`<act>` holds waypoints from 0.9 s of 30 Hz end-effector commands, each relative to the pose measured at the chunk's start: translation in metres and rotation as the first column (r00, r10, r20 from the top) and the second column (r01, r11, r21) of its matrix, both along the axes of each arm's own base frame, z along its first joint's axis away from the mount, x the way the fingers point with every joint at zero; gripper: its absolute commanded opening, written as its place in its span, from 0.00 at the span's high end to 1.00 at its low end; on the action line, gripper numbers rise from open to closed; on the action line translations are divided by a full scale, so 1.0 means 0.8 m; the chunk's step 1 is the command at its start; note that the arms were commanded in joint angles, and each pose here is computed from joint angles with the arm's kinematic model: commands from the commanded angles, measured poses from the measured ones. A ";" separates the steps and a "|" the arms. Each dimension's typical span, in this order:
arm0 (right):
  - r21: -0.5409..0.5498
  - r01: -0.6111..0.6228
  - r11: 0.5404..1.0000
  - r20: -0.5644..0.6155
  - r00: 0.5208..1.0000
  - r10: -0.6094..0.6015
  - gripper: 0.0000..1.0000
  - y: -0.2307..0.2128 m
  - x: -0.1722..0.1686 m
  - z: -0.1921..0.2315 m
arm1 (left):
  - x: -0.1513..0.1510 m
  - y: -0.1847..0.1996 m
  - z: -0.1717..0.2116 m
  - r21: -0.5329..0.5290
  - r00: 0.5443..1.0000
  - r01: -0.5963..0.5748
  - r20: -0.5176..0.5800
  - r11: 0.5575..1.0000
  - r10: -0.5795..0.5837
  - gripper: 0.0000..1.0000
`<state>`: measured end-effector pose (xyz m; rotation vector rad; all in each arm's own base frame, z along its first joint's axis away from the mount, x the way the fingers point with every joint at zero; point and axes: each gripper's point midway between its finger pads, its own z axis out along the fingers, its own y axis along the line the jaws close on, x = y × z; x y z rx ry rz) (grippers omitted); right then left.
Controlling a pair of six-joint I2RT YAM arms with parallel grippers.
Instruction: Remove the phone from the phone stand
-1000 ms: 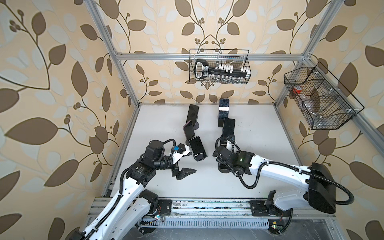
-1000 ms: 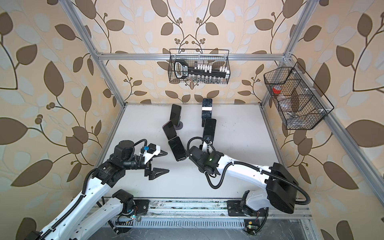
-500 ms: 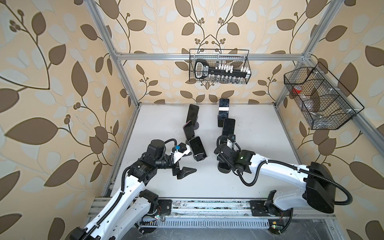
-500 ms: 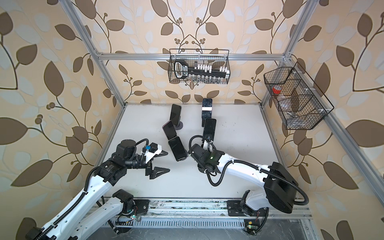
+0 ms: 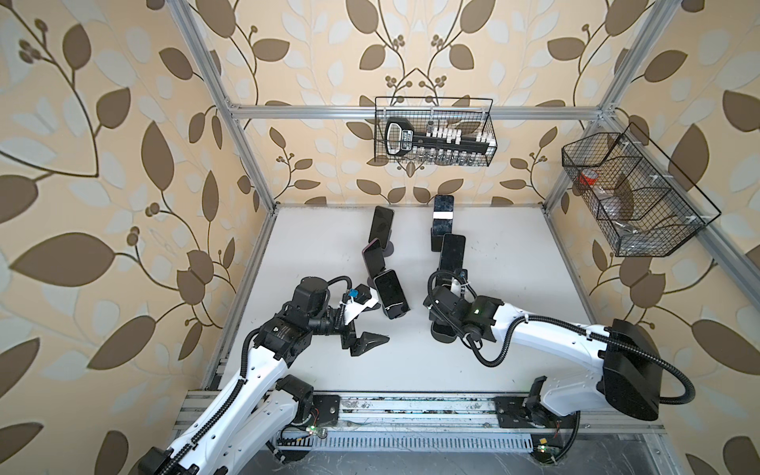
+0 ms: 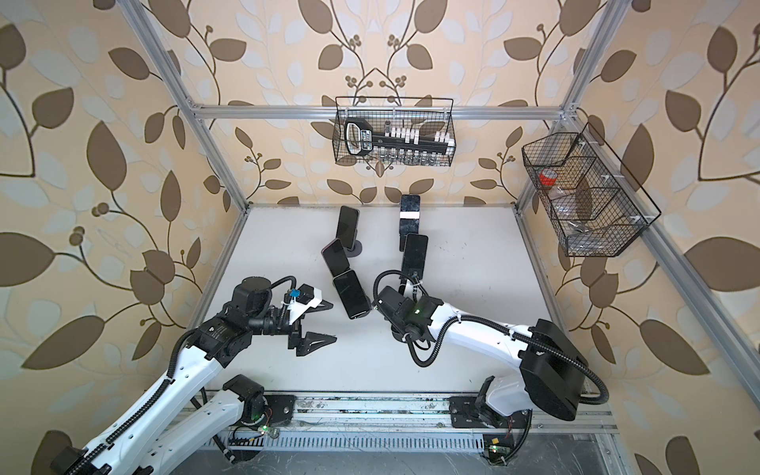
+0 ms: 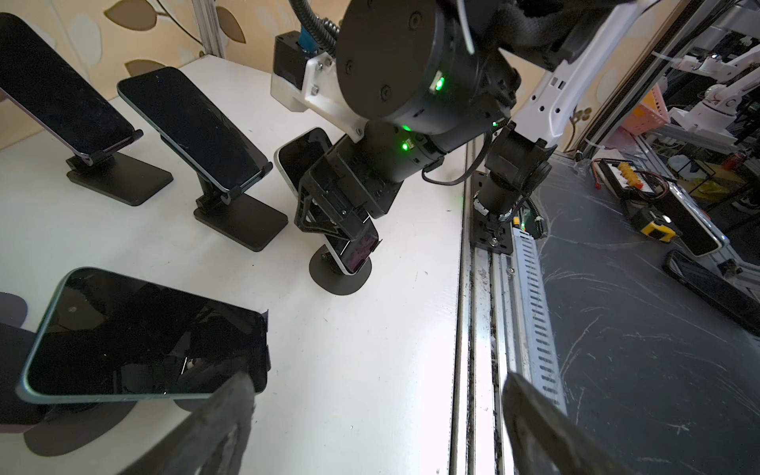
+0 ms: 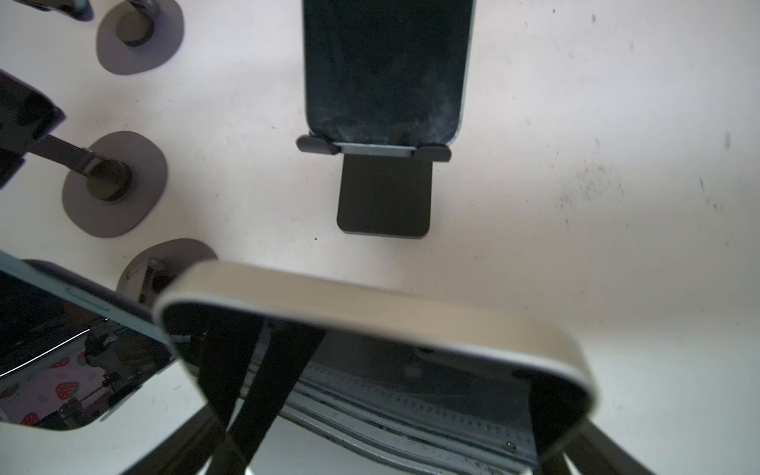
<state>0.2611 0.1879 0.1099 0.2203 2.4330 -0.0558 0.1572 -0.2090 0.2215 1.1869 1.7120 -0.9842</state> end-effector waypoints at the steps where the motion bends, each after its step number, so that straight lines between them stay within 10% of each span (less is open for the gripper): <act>1: -0.019 0.055 0.998 -0.021 0.998 -0.055 0.03 -0.006 -0.002 0.005 | -0.005 -0.003 0.023 -0.021 0.998 0.027 0.060 0.999 -0.026 0.06; 27: 0.009 0.039 0.999 -0.003 0.999 -0.039 0.18 0.017 -0.003 0.019 | -0.012 -0.002 0.029 -0.018 0.996 0.032 0.090 0.999 -0.030 0.07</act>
